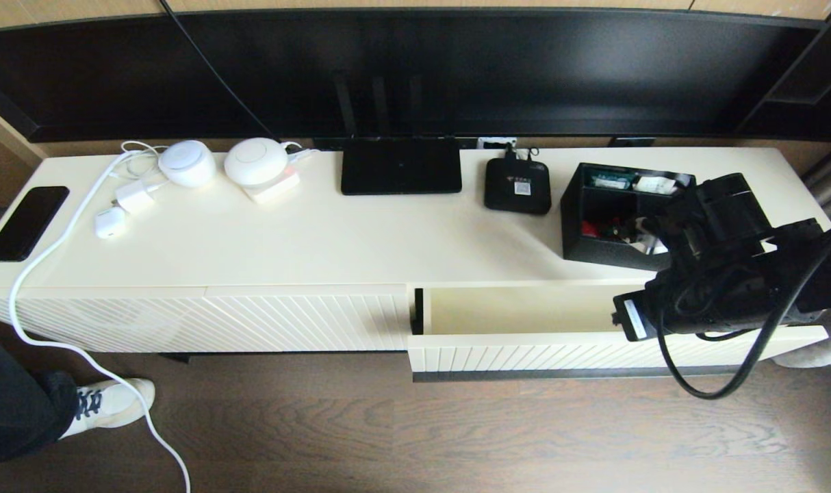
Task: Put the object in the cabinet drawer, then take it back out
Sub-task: Open the drawer
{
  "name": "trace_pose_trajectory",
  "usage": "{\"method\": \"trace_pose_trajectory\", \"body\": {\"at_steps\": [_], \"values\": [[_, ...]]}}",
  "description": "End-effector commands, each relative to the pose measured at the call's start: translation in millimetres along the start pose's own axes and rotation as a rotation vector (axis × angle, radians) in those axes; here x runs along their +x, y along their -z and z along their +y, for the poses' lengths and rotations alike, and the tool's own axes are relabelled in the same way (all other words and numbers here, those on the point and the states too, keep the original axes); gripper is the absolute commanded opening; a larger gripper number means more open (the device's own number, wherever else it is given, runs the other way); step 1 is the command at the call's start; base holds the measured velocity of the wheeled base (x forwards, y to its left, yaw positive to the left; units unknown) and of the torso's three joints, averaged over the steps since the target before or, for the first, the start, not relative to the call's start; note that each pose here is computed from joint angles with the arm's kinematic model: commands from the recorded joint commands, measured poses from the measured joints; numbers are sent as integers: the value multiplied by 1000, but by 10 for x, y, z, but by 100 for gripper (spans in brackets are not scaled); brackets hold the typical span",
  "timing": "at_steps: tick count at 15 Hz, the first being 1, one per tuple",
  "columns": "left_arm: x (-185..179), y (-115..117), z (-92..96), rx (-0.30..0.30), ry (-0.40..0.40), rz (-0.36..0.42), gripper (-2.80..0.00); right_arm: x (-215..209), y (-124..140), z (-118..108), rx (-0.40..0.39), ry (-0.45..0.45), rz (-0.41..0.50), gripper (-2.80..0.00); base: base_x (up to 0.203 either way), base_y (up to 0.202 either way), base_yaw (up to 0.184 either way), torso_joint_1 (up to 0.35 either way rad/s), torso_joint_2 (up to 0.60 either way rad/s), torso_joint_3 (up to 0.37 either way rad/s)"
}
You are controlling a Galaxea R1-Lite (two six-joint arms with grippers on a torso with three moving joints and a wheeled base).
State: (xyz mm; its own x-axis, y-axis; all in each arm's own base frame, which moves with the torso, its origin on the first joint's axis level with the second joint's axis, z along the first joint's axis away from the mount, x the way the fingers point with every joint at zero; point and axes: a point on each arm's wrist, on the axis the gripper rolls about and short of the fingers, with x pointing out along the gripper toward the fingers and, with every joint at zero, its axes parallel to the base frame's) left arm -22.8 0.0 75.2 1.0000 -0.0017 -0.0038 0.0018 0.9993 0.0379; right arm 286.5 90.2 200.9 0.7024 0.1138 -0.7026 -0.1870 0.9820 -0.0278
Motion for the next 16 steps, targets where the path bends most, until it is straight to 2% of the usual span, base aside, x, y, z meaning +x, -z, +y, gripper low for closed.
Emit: {"method": "trace_pose_trajectory", "body": {"at_steps": [1, 4, 8, 16], "values": [[1, 1, 0, 0, 0, 2, -280, 140, -16, 17, -1, 18, 4, -280, 0, 0, 0, 0, 0, 0], [0, -3, 0, 0, 0, 1, -280, 294, -49, 23, 2, 72, -31, -280, 0, 0, 0, 0, 0, 0], [0, -3, 0, 0, 0, 1, -280, 435, -99, 33, 10, 91, -91, -280, 0, 0, 0, 0, 0, 0], [1, 0, 0, 0, 0, 2, -280, 609, -27, 32, 3, 112, -54, -280, 0, 0, 0, 0, 0, 0]]}}
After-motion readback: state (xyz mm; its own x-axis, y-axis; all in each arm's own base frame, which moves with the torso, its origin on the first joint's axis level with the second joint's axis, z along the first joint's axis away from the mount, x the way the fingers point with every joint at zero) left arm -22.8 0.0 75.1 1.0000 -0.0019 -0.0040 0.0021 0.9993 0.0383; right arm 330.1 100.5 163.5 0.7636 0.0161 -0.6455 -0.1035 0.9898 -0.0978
